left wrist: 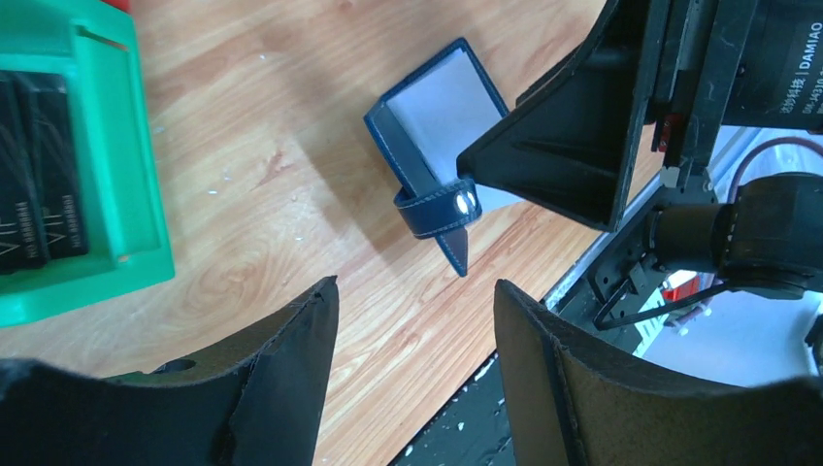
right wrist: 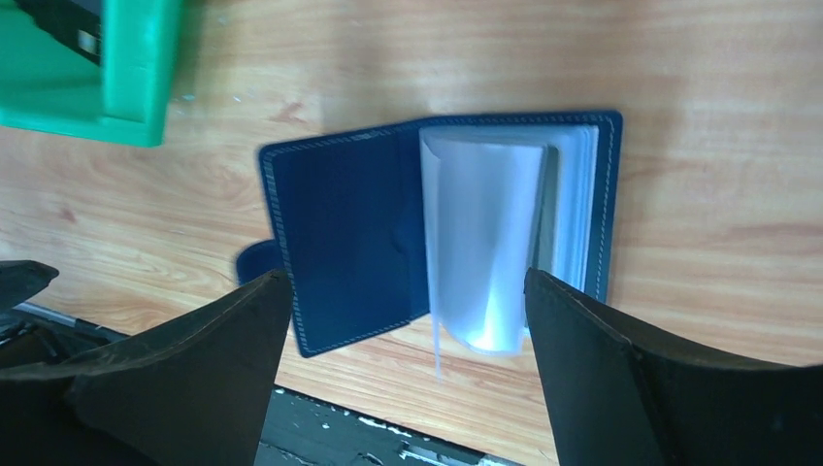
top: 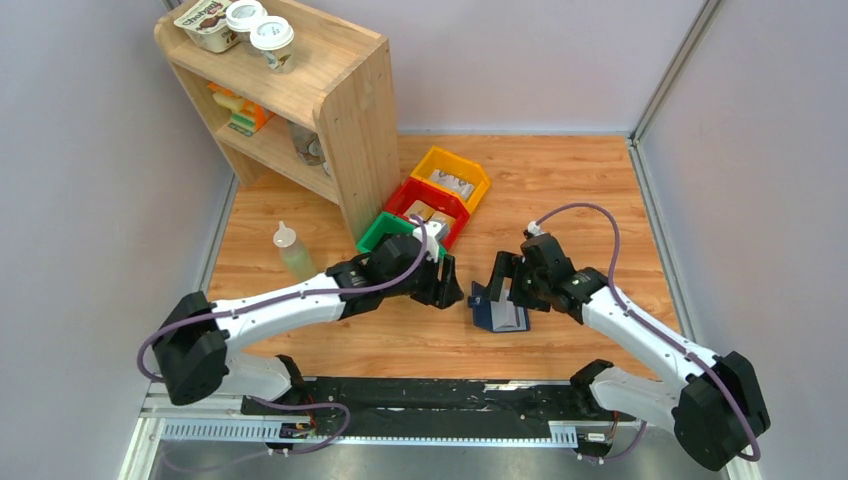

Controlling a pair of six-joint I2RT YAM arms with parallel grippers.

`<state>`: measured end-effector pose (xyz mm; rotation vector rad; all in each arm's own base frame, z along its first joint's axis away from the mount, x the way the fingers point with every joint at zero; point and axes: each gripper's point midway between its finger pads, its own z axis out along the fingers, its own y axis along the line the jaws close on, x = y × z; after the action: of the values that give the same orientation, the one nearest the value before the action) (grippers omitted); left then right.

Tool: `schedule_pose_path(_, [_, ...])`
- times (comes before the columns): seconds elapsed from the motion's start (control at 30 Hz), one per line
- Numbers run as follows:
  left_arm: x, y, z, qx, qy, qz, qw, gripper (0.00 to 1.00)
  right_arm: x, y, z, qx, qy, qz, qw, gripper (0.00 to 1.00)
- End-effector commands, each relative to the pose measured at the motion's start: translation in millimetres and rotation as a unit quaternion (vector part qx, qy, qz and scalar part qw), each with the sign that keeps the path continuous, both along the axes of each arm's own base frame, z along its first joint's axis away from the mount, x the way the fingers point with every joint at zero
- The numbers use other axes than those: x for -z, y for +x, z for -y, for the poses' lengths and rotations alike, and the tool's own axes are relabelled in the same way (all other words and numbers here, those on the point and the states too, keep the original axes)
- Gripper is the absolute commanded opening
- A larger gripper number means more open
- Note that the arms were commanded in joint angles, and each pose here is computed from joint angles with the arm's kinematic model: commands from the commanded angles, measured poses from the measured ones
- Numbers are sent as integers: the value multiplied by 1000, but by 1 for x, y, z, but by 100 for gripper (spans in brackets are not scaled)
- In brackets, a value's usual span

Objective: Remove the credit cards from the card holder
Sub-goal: Remove the credit card from the card holder.

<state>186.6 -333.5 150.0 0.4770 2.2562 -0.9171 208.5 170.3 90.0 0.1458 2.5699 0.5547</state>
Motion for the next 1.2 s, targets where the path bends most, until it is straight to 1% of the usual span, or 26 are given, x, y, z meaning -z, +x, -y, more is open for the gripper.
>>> schedule_pose_path(0.0, [-2, -3, 27, 52, -12, -13, 999, 68, 11, -3, -1, 38, 22, -18, 999, 93])
schedule_pose_path(0.17, [23, -2, 43, 74, 4, -40, 996, 66, 24, -11, 1, 55, 28, -37, 997, 95])
schedule_pose_path(0.27, [36, -2, 46, 76, 15, -51, 996, 61, 24, -13, -8, 42, 56, -37, 997, 95])
schedule_pose_path(0.43, [49, -1, 49, 76, 25, -62, 995, 54, 27, -15, -13, 33, 74, -37, 996, 95])
schedule_pose_path(0.5, [54, -2, 49, 76, 29, -69, 994, 52, 22, -15, -21, 18, 90, -33, 995, 93])
schedule_pose_path(0.63, [60, -5, 45, 70, 33, -77, 994, 50, 2, -8, -33, -11, 120, -2, 993, 89])
schedule_pose_path(0.83, [54, -4, 33, 52, 29, -61, 996, 50, -20, 1, -49, -51, 148, 30, 987, 85])
schedule_pose_path(1.0, [42, -2, 27, 37, 16, -42, 998, 50, -19, 6, -67, -82, 168, 21, 982, 83])
schedule_pose_path(1.17, [41, -4, 20, 29, 13, -40, 999, 50, -15, 10, -79, -101, 185, 18, 977, 82])
